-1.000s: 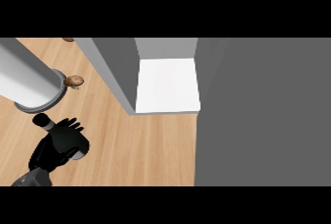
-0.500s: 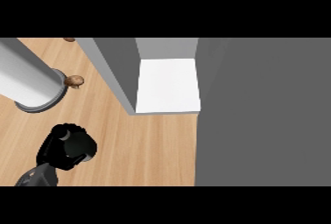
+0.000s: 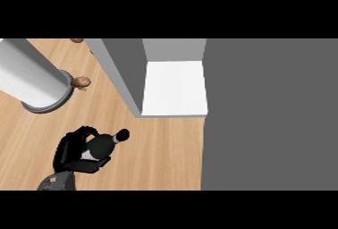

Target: Pick up the wine, place it into the cabinet and close the cabinet

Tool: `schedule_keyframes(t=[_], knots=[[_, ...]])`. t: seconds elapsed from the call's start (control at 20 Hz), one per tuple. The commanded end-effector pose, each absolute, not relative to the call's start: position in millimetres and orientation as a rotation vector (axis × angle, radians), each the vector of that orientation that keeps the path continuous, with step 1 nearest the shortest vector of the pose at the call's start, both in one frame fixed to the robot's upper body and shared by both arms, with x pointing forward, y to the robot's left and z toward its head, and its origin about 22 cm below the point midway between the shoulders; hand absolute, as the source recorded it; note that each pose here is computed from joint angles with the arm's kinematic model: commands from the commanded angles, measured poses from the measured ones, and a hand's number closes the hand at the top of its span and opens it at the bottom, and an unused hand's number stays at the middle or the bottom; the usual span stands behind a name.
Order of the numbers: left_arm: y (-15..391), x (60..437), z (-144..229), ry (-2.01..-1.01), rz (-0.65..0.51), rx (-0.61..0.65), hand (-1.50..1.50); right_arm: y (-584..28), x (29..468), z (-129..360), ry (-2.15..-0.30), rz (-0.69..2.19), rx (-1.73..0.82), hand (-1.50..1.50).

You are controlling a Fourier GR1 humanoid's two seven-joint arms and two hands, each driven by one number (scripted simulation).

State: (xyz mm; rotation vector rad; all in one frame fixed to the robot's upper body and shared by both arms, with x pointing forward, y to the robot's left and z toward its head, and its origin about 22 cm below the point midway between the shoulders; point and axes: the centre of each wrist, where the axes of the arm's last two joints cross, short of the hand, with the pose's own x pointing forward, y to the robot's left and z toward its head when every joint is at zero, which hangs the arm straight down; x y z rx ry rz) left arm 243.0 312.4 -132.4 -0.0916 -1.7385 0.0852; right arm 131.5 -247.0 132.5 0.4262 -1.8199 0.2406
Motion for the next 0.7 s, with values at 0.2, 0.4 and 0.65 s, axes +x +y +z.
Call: schedule_keyframes(t=[0.2, 0.4, 0.65], knots=[[264.0, 232.8, -119.3, -1.732, -0.058, 0.07, 1.5, -242.4, 104.6, 169.1, -1.872, 0.264, 0.423, -1.5], [215.2, 249.5, -99.7, -1.705, -0.037, 0.051, 1.5, -247.2, 103.4, 152.7, -1.851, 0.255, 0.416, -1.5], [201.8, 261.7, -69.0, -1.72, -0.08, 0.089, 1.5, -244.3, 103.5, 152.1, -1.842, 0.241, 0.42, -1.5]])
